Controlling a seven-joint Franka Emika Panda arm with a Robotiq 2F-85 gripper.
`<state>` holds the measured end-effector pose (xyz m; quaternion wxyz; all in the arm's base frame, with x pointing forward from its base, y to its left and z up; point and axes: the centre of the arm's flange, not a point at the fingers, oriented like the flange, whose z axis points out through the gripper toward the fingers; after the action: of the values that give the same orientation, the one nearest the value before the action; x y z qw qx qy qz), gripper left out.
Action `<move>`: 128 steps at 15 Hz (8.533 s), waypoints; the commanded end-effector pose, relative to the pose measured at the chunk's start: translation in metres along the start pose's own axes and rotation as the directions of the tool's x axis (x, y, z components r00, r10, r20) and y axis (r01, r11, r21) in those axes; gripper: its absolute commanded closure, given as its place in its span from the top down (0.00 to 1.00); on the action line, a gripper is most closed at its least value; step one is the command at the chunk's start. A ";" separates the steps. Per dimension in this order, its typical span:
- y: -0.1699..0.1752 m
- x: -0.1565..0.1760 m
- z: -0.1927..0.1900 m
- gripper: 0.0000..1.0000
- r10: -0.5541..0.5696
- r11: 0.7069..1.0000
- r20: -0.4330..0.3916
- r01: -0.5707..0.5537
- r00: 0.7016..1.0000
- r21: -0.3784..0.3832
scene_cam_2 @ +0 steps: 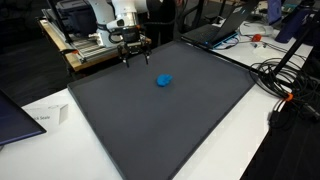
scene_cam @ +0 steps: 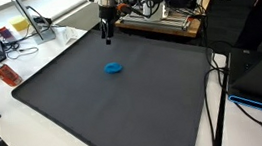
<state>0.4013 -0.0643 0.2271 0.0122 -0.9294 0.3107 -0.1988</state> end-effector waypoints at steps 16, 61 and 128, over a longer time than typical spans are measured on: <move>-0.093 0.096 -0.020 1.00 -0.010 0.997 0.151 0.021 0.988 -0.071; -0.181 0.098 0.099 0.00 -0.165 0.935 0.565 0.311 0.809 -0.171; -0.300 0.017 0.020 1.00 -0.404 0.836 0.356 0.498 0.843 -0.231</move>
<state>0.5839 0.1406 0.2656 -0.0975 -0.9912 0.0892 0.0057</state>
